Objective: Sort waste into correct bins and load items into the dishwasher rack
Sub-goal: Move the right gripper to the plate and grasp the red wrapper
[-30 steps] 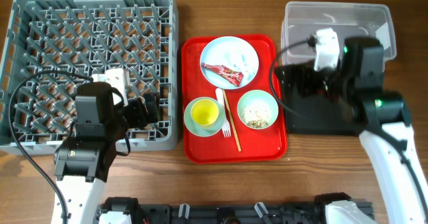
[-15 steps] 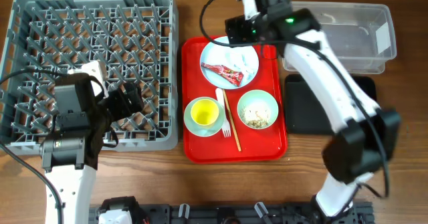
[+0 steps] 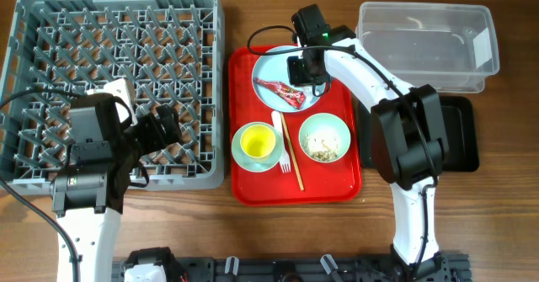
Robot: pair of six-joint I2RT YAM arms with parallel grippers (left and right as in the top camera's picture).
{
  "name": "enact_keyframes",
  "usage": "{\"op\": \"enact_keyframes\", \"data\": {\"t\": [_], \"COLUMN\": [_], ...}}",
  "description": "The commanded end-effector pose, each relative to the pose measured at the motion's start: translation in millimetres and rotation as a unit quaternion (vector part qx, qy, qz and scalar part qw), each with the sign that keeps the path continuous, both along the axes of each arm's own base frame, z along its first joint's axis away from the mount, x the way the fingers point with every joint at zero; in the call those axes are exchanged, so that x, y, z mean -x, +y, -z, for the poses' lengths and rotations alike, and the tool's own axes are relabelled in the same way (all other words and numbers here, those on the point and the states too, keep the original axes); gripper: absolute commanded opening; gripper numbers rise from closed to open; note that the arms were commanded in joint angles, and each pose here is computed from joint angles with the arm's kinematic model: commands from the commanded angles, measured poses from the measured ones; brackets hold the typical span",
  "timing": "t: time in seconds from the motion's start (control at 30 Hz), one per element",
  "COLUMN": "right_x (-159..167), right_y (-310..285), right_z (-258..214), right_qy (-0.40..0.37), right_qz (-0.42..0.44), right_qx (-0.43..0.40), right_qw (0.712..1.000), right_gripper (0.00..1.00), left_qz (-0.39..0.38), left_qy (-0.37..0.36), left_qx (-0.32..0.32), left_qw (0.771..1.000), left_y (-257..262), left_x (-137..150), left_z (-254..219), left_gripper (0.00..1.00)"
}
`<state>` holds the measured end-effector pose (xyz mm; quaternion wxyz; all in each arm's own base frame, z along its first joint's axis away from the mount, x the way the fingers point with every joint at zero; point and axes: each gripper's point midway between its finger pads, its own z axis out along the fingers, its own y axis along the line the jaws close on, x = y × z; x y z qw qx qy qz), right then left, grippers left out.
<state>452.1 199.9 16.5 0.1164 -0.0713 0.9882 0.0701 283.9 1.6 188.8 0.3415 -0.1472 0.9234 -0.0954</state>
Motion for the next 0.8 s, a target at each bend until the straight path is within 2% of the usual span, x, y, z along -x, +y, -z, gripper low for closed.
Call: {"op": "enact_keyframes", "data": {"t": [0.0, 0.07, 0.17, 0.2, 0.27, 0.3, 0.33, 0.37, 0.4, 0.43, 0.47, 0.5, 0.53, 0.57, 0.63, 0.67, 0.7, 0.77], "right_x": [2, -2, -23, -32, -39, -42, -43, -43, -42, -42, -44, -46, -46, -47, -44, -37, -26, -5], "right_y": [-2, -5, -32, -62, -103, -139, -166, -190, -205, -219, -220, -220, -220, -215, -178, -143, -113, -75], "right_z": [2, -17, -93, -131, -169, -184, -187, -184, -180, -176, -176, -177, -179, -183, -199, -207, -207, -193], "right_qy": [0.008, -0.008, -0.09, -0.131, -0.175, -0.192, -0.194, -0.188, -0.181, -0.174, -0.17, -0.172, -0.175, -0.18, -0.184, -0.185, -0.175, -0.146], "right_qz": [0.005, 0.01, 0.049, 0.098, 0.14, 0.192, 0.234, 0.272, 0.296, 0.308, 0.306, 0.305, 0.302, 0.28, 0.185, 0.094, 0.024, -0.045], "right_qx": [0.007, 0.001, -0.02, -0.019, -0.018, -0.009, -0.004, -0.005, -0.006, -0.018, -0.039, -0.046, -0.045, -0.049, -0.11, -0.15, -0.167, -0.155], "right_qw": [1.0, 1.0, 0.995, 0.986, 0.975, 0.962, 0.953, 0.944, 0.938, 0.935, 0.936, 0.936, 0.936, 0.942, 0.959, 0.967, 0.97, 0.976], "right_gripper": [0.04, 0.04, 0.04, 0.04, 0.04, 0.05, 0.08, 0.15, 0.16, 0.34, 0.61, 0.8, 0.87, 0.89, 0.9, 0.9, 0.89, 0.87], "left_qz": [-0.005, -0.005, -0.005, -0.005, -0.005, -0.005, -0.005, -0.004, -0.004, -0.004, -0.005, -0.005, -0.004, -0.004, -0.005, -0.005, -0.005, -0.005], "left_qy": [-0.008, -0.008, -0.008, -0.008, -0.008, -0.008, -0.008, -0.008, -0.008, -0.008, -0.008, -0.008, -0.008, -0.008, -0.008, -0.008, -0.008, -0.007], "left_qx": [0.004, 0.004, 0.004, 0.004, 0.004, 0.004, 0.004, 0.004, 0.004, 0.004, 0.004, 0.004, 0.004, 0.004, 0.004, 0.004, 0.004, 0.004], "left_qw": [1.0, 1.0, 1.0, 1.0, 1.0, 1.0, 1.0, 1.0, 1.0, 1.0, 1.0, 1.0, 1.0, 1.0, 1.0, 1.0, 1.0, 1.0], "left_y": [1, 1, 1, 1, 1, 1, 1, 1, 1, 1, 1, 1, 1, 1, 1, 1, 1, 1], "left_x": [-2, -2, -2, -2, -2, -2, -2, -2, -2, -2, -2, -2, -2, -2, -2, -2, -2, -2], "left_z": [-7, -7, -7, -7, -7, -7, -7, -7, -7, -7, -7, -7, -7, -7, -7, -7, -7, -7], "left_gripper": [1.0, 1.0, 1.0, 1.0, 1.0, 1.0, 1.0, 1.0, 1.0, 1.0, 1.0, 1.0, 1.0, 1.0, 1.0, 1.0, 1.0, 1.0]}}
